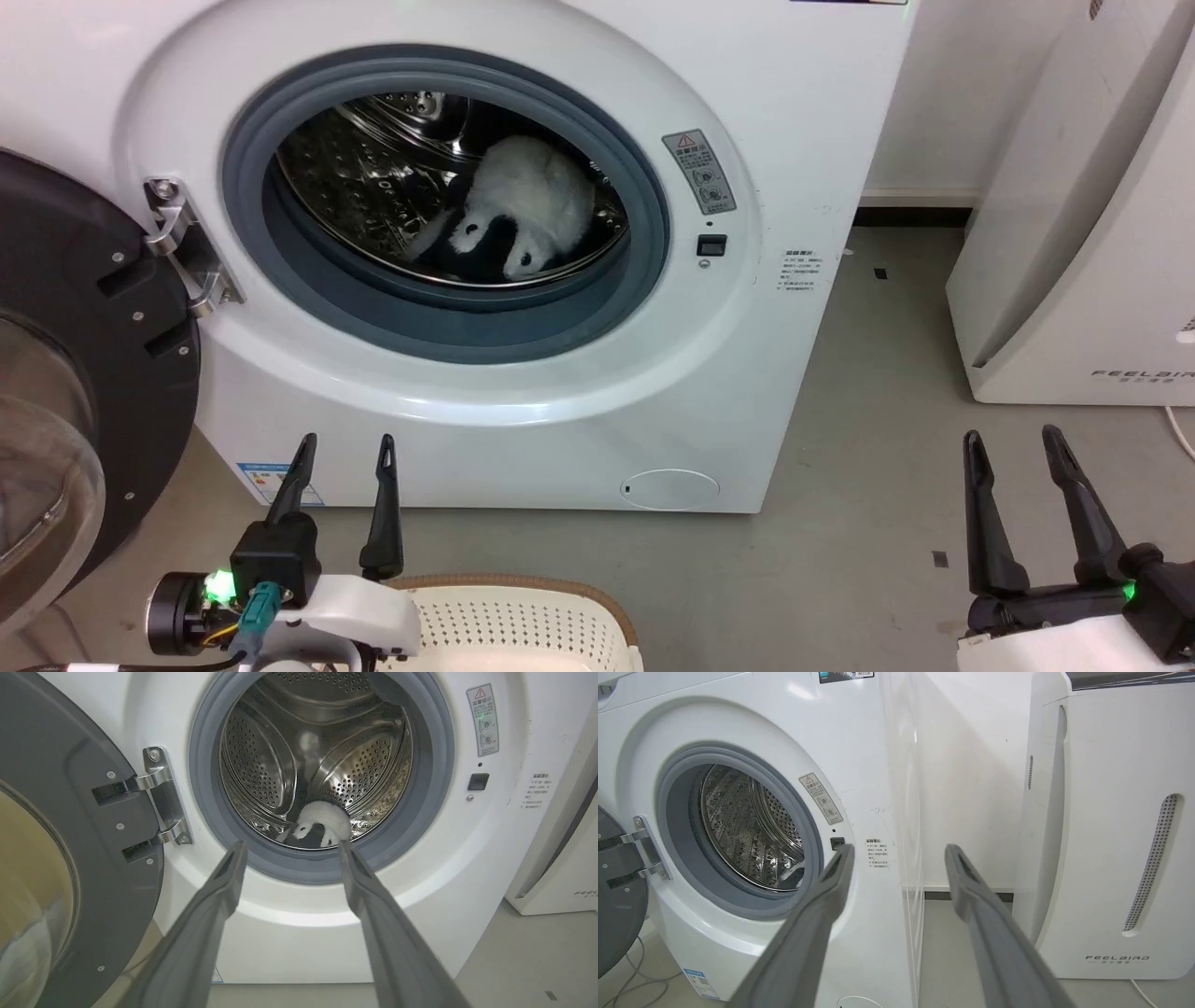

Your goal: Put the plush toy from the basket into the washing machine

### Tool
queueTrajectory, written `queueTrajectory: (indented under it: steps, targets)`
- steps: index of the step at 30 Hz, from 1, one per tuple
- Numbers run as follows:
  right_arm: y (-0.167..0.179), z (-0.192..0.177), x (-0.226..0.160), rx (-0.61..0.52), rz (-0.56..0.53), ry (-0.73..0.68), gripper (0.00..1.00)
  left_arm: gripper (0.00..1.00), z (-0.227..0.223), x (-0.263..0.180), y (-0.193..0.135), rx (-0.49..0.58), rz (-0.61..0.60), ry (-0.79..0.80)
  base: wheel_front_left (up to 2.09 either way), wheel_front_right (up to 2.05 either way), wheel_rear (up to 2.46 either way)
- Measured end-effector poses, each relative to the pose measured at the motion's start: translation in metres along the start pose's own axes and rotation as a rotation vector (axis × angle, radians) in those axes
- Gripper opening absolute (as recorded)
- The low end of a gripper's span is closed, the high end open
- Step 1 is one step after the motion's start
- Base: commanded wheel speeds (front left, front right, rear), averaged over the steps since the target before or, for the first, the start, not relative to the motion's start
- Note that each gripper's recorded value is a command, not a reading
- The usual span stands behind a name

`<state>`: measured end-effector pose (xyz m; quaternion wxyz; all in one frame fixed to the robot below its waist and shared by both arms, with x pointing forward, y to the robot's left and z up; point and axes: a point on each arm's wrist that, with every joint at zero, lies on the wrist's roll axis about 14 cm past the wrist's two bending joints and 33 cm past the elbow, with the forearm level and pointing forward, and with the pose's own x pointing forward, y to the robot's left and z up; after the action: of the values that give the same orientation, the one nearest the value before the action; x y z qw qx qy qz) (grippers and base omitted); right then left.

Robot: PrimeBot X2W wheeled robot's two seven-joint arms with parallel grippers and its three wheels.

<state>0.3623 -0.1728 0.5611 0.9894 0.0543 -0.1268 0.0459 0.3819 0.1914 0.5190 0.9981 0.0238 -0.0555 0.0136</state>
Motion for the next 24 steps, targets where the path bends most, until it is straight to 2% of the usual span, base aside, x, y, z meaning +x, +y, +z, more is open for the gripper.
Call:
queueTrajectory:
  steps: [1,24]
  targets:
    - [0.0004,0.0003,0.0003,0.000,0.001,-0.001,0.00,0.00,0.0001,-0.0003,0.0004,0.001,0.001,0.001,0.00,0.00,0.00]
    - [0.0014,-0.0068,-0.0010,-0.016,0.006,0.048,0.00,0.00,0.0044,0.0019,-0.0011,-0.002,-0.003,0.011,0.00,0.00,0.00]
